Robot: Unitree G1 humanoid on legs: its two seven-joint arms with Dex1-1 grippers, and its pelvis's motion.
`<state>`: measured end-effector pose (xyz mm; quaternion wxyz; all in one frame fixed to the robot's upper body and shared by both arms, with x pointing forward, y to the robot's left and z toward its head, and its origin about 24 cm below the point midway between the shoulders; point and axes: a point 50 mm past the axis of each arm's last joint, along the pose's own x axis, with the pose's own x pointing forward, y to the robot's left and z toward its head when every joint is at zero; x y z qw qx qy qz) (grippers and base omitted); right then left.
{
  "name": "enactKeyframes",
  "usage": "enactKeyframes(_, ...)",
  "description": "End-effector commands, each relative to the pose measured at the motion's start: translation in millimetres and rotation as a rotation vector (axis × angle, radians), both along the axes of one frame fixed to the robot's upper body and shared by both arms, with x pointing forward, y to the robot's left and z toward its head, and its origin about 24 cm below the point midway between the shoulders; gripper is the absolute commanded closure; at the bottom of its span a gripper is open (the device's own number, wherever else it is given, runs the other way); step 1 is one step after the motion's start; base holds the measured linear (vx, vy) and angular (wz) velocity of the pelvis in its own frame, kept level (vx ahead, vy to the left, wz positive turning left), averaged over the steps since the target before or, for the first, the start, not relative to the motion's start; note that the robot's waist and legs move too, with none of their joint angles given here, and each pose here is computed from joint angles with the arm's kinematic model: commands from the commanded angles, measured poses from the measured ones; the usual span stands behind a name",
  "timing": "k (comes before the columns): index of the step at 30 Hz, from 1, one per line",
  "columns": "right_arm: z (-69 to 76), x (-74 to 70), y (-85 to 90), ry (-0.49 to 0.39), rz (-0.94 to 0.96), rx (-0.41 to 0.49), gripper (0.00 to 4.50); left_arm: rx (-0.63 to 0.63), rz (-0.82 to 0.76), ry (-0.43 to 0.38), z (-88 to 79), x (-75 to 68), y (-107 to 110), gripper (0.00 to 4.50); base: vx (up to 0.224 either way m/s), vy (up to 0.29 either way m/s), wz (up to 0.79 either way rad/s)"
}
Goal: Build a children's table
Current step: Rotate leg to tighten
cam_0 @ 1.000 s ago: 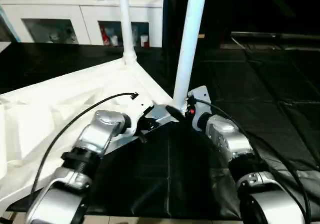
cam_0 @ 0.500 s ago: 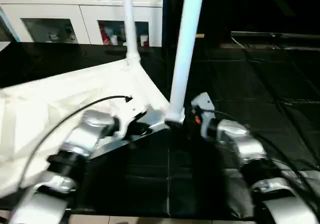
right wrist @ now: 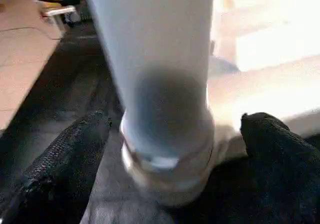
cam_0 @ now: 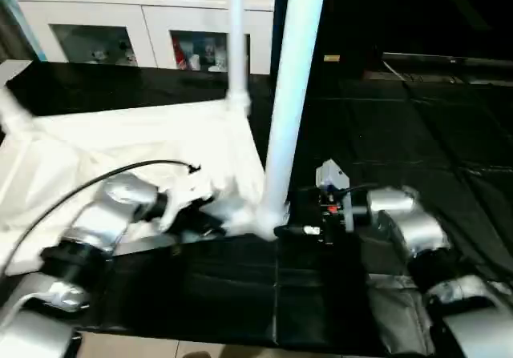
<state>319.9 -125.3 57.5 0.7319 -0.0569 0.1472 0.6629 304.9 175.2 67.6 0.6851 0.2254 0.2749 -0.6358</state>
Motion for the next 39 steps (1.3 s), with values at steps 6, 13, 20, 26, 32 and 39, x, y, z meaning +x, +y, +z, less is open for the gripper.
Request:
enactKeyframes(6, 1.0, -0.9, 9.9, 0.017, 0.073, 0.006, 0.69, -0.007, -0.110, 0.007, 4.4, -4.8, -9.4, 4.50, 0.000, 0.000, 0.00)
enactKeyframes(13, -2.0, -1.5, 8.7, 0.027, 0.095, -0.019, 1.32, 0.002, -0.120, 0.008, 3.5, -4.7, -6.9, 4.50, 0.000, 0.000, 0.00)
enactKeyframes(20, -1.4, -1.7, 9.9, 0.045, 0.096, 0.006, 1.75, 0.003, -0.110, 0.009, 3.6, -3.4, -6.1, 4.50, 0.000, 0.000, 0.00)
enactKeyframes(26, -5.4, -5.3, 14.2, 0.079, 0.094, 0.039, 1.78, -0.014, -0.038, 0.015, 0.7, 0.3, -7.1, 4.50, 0.000, 0.000, 0.00)
enactKeyframes(32, -20.7, -1.3, 33.0, 0.094, -0.160, 0.033, 1.78, -0.061, 0.188, -0.048, 1.9, 17.8, -18.8, 4.50, 0.000, 0.000, 0.00)
enactKeyframes(39, -21.4, 9.7, 65.8, 0.105, -0.430, 0.036, 1.78, -0.150, 0.434, -0.092, 4.2, 33.5, -52.8, 4.50, 0.000, 0.000, 0.00)
